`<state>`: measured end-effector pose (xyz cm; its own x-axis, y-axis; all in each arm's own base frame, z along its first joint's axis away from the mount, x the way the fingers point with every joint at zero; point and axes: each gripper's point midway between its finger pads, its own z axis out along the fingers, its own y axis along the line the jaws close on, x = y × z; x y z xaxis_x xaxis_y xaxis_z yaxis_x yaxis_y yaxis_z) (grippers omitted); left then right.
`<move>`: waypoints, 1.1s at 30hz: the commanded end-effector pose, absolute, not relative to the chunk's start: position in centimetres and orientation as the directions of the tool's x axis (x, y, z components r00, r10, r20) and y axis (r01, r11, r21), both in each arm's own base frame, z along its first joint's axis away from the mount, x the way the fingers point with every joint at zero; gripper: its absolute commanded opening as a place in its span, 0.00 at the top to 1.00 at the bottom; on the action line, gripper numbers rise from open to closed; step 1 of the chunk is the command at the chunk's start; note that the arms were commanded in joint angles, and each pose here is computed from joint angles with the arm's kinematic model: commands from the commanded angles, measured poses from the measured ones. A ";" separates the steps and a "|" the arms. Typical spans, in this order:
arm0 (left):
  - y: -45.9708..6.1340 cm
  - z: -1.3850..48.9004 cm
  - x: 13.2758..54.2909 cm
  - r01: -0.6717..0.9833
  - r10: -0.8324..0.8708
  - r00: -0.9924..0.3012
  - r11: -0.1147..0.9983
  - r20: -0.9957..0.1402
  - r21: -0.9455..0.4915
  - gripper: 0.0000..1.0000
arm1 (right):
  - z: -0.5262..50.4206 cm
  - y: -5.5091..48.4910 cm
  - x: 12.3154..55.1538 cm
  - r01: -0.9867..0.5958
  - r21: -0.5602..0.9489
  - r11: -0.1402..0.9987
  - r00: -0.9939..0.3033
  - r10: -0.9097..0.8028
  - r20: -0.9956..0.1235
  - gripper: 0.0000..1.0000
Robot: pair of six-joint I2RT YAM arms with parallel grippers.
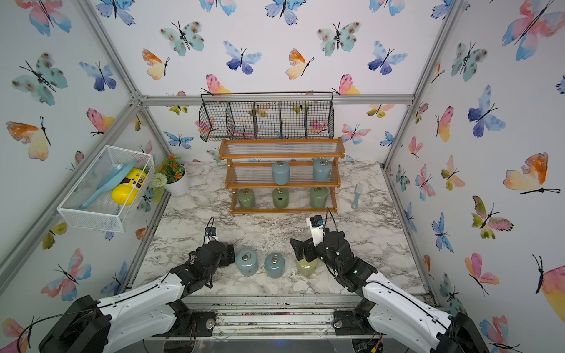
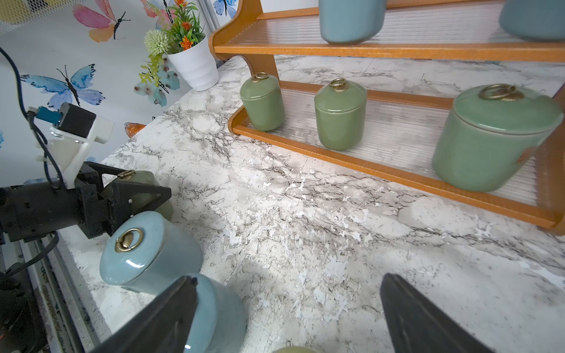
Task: Remove the tea canisters from the shelf
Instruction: Place the tea canister at the center of the board.
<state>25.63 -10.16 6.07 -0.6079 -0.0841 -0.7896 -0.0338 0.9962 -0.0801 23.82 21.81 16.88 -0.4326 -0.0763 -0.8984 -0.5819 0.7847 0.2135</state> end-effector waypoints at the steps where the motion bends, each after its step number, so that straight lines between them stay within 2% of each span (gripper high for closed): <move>1: -10.4 7.3 26.1 -0.050 -0.111 -0.577 0.994 -0.809 -0.101 0.08 | 17.1 21.9 23.9 -0.590 0.208 0.781 -0.424 -0.080 -0.902 0.00; 24: -11.2 9.9 26.2 -0.034 -0.123 -0.574 0.991 -0.810 -0.126 0.07 | 16.8 21.9 23.8 -0.587 0.211 0.781 -0.431 -0.080 -0.899 0.00; 28: -11.5 11.6 26.6 -0.032 -0.103 -0.586 0.994 -0.803 -0.104 0.12 | 16.9 21.8 23.9 -0.587 0.208 0.782 -0.428 -0.082 -0.900 0.00; 33: -11.9 12.9 26.9 -0.005 -0.061 -0.668 0.997 -0.741 -0.078 0.15 | 16.9 21.8 23.8 -0.587 0.208 0.782 -0.428 -0.082 -0.900 0.00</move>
<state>27.61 -12.00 13.37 -0.5823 -0.1099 -0.8055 -0.0309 0.9931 -0.1132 23.84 21.82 16.74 -0.4357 -0.0788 -0.8966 -0.5808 0.7856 0.2132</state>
